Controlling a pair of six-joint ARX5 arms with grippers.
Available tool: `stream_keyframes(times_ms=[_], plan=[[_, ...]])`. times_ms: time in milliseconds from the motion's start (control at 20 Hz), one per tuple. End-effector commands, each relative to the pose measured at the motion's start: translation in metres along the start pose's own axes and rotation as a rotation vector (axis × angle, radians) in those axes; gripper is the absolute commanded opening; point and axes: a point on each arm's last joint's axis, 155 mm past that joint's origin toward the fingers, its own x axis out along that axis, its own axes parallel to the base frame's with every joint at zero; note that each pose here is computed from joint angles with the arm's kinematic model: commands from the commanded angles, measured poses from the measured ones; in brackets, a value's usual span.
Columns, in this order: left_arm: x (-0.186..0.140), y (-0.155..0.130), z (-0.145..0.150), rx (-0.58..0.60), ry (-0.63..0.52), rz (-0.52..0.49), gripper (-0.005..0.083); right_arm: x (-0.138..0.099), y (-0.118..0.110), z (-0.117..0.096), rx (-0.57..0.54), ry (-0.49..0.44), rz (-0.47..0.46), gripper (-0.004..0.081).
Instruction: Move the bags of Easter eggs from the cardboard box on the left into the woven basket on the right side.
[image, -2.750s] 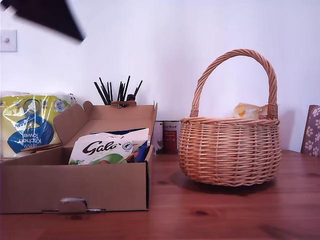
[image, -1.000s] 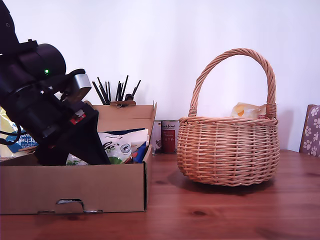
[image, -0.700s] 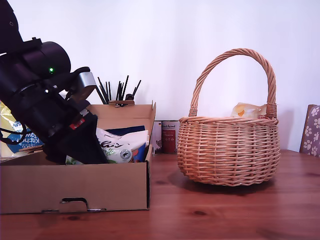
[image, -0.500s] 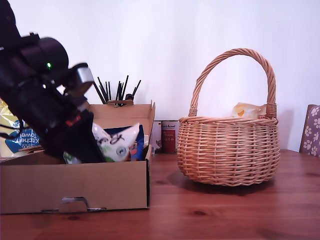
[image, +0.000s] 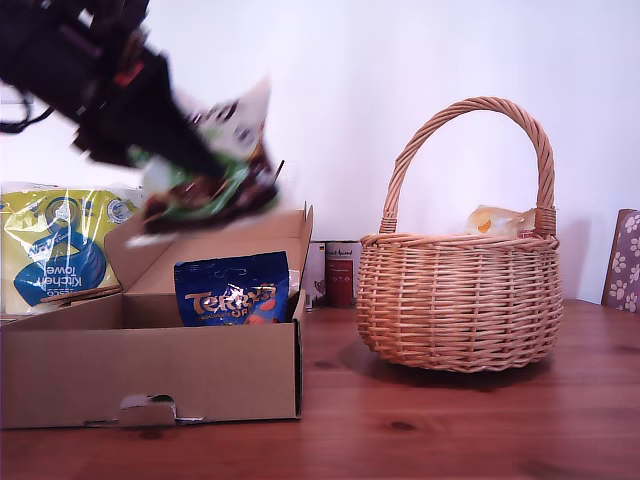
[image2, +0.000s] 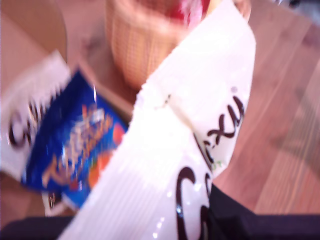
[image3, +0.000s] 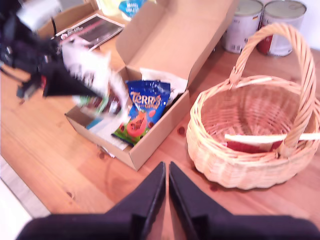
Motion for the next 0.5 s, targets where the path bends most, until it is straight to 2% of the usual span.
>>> stream_keyframes(times_ms=[0,250,450], plan=[[0.003,-0.005,0.026,0.027,-0.087,-0.005,0.0058,0.0,0.001,-0.004,-0.002,0.009,0.001,-0.0012],[0.019,-0.015,0.081,0.106,-0.296,0.044,0.006,-0.001,-0.001,-0.011,0.005,0.037,-0.012,-0.0012],[0.045,-0.02,0.104,0.142,-0.394,0.071,0.0062,-0.001,-0.002,-0.011,0.007,0.038,-0.015,-0.0012]])
